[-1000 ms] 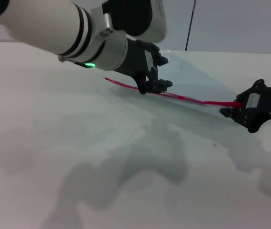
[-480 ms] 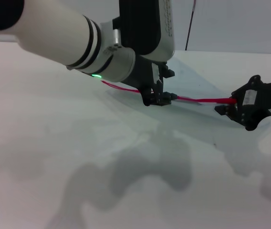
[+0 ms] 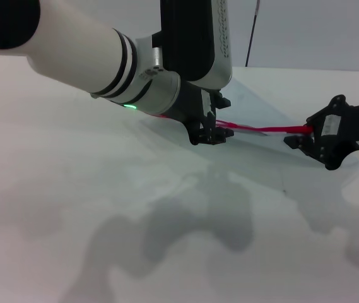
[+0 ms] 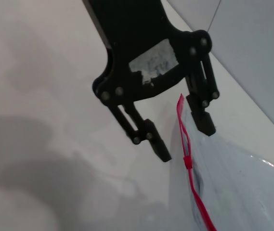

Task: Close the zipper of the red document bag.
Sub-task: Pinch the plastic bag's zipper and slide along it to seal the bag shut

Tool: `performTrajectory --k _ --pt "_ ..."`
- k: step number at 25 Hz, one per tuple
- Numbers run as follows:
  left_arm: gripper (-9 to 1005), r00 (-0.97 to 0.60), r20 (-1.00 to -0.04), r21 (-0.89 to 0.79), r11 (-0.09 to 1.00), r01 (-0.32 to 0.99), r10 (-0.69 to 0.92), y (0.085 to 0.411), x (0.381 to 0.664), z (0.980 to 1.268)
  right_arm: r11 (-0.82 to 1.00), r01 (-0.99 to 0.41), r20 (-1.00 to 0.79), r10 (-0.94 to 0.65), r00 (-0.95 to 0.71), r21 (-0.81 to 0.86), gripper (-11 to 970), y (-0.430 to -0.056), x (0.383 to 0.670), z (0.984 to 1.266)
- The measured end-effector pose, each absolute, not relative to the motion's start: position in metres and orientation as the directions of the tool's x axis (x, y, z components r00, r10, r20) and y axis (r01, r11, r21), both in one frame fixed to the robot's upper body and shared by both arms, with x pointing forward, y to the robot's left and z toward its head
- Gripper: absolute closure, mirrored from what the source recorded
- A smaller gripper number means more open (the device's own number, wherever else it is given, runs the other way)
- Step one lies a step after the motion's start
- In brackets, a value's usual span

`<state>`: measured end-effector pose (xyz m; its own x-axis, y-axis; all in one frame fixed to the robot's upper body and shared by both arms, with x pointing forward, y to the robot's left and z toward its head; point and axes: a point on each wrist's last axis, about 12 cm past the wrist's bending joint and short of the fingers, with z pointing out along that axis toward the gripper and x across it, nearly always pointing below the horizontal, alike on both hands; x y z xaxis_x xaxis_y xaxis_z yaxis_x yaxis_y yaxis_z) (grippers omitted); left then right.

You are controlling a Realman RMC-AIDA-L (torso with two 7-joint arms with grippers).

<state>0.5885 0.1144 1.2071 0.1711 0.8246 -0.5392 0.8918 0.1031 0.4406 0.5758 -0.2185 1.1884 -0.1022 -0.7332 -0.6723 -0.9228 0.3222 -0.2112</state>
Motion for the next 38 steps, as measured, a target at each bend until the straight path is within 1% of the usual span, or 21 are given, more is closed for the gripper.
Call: performTrajectory --k 13,19,32,38 --pt "509 0.183 -0.532 0.448 0.092 0.889 0.827 0.113 0.591 1.203 0.308 -0.927 -0.67 -0.737 -0.091 -0.213 910 -0.216 0.574 1.191" --pt "600 0.174 -0.546 0.418 0.086 0.905 0.819 0.108 0.595 1.199 0.306 -0.928 -0.67 -0.737 -0.089 -0.214 910 -0.216 0.574 1.191" --pt "608 0.18 -0.551 0.42 0.084 0.904 0.815 0.107 0.599 1.195 0.306 -0.928 -0.669 -0.738 -0.089 -0.213 910 -0.216 0.574 1.191" --pt "648 0.175 -0.559 0.408 0.086 0.909 0.81 0.106 0.599 1.194 0.304 -0.928 -0.669 -0.738 -0.088 -0.214 910 -0.216 0.574 1.191"
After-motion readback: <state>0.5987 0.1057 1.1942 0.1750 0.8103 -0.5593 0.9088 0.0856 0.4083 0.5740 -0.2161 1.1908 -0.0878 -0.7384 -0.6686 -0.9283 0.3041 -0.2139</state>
